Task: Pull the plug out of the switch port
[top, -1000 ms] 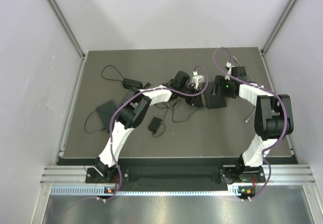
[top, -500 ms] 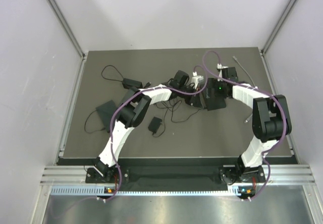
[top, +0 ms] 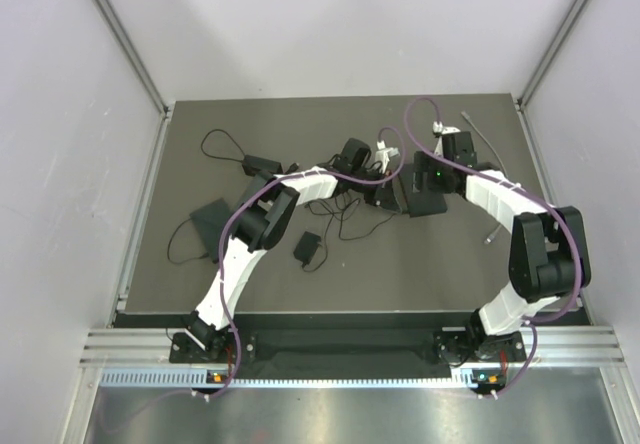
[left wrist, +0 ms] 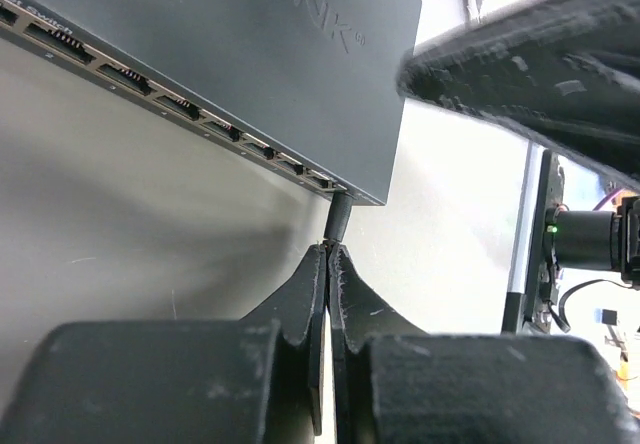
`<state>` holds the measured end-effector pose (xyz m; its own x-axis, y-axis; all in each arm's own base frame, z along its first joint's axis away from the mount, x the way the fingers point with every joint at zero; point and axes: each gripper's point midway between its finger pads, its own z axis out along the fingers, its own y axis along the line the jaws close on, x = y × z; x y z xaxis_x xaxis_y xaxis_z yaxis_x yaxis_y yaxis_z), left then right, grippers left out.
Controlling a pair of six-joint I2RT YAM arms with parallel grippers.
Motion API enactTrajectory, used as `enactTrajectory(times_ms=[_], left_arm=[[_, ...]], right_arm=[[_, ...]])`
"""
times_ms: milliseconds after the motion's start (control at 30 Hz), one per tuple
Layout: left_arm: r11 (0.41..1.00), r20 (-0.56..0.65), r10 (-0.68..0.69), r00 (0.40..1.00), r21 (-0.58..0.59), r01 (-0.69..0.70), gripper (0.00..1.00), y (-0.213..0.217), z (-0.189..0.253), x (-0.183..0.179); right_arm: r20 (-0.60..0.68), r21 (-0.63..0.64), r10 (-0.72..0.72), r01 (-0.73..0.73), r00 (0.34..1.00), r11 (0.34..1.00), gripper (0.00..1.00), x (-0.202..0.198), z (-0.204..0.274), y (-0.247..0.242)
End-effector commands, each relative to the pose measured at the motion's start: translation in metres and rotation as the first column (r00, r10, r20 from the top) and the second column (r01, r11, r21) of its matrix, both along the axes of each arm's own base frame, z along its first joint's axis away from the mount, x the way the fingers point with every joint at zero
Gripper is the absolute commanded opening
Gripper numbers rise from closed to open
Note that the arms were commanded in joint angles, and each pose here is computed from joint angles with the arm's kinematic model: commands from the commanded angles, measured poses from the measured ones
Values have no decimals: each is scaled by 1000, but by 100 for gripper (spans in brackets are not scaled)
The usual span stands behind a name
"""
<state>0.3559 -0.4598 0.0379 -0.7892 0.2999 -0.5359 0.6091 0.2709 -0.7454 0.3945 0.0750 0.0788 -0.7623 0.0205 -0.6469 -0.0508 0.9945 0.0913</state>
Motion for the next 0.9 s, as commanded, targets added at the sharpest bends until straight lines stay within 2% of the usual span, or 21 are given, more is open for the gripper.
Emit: enactTrajectory(times_ms=[0,167,367,567,867], left_arm=[[999,35,37,999,-19,-36,0,0,0,18],[999,20,38,999,-31,-37,0,1,3,19],[998,8,20,1000,-55,-19,0,3,7,17],[998,12,16,1000,-59,-15,0,4,7,16],[998,-6,14,1000,-65,-15,0,5,5,16]], right_arm=[[40,59,67,-70,997,996,79,-5,17,23],[20,75,119,-120,993,990,62,-6,8,38],[-14,-29,121,-122,993,992,63,-5,-2,39],[-37,-45,132,-134,991,990,63,-6,-13,42],[-62,-169,99,-108,993,980,62,-1,-28,39]])
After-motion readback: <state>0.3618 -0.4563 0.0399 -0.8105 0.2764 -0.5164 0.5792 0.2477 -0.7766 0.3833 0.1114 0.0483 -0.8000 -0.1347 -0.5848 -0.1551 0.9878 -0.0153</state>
